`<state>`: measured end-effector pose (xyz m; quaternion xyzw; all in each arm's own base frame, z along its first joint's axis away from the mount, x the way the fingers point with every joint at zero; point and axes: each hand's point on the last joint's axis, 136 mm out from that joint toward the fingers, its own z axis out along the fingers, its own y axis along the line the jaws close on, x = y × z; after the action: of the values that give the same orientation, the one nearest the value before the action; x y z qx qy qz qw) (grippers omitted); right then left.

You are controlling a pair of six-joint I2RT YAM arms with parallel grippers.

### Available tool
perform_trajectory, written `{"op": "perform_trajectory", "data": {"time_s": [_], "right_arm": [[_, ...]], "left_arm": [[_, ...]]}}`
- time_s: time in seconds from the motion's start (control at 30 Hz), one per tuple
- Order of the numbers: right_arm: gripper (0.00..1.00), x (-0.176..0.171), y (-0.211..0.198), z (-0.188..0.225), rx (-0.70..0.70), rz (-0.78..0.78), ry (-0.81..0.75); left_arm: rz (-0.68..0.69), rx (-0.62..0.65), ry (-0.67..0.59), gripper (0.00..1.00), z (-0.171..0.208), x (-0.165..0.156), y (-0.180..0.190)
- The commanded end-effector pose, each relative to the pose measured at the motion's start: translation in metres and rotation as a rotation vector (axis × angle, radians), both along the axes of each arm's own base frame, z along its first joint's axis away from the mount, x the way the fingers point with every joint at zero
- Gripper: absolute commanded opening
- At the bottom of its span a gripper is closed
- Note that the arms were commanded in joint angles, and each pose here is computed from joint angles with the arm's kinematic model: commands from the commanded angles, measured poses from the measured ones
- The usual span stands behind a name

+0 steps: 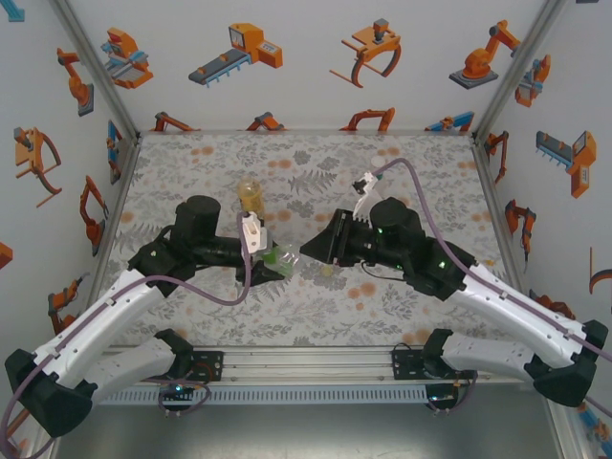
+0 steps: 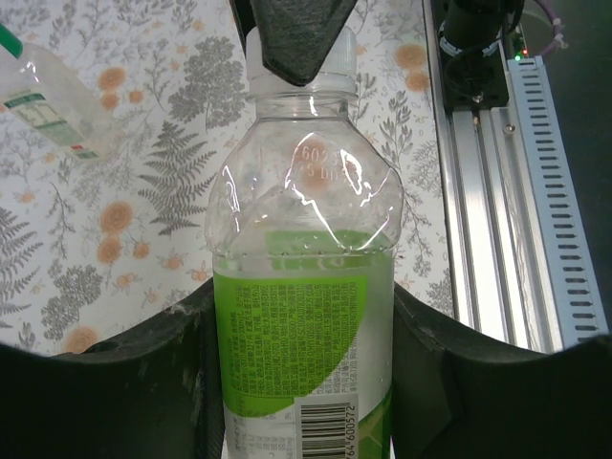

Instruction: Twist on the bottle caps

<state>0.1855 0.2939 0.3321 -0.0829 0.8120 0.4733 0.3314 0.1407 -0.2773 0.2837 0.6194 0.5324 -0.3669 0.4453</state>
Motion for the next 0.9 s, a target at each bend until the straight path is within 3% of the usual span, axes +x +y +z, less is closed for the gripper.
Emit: {"op": "perform_trajectory", "data": {"time_s": [0.0,0.27,0.47,0.63,0.87], "right_arm": [[0.46,-0.003,-0.013,0.037,-0.032,0.044,-0.261],[0.50,-0.045,-0.015,0.069,-0.103,0.324,-0.712],[0.51,-0.078,-0.007,0.063,-0.150,0.577,-1.032],[0.55,-0.091,0.001,0.058,-0.152,0.703,-1.106],[0.51,-0.084,0.011,0.048,-0.173,0.727,-1.096]], "left_arm": [[-0.087,-0.079,-0.048,0.00,0.024,-0.015,-0.003],[-0.144,-0.097,-0.025,0.00,0.026,-0.024,-0.004],[-0.165,-0.100,-0.012,0.00,0.026,-0.027,-0.004],[-0.166,-0.098,-0.011,0.00,0.026,-0.027,-0.004],[-0.167,-0.096,-0.012,0.00,0.026,-0.027,-0.004]]}}
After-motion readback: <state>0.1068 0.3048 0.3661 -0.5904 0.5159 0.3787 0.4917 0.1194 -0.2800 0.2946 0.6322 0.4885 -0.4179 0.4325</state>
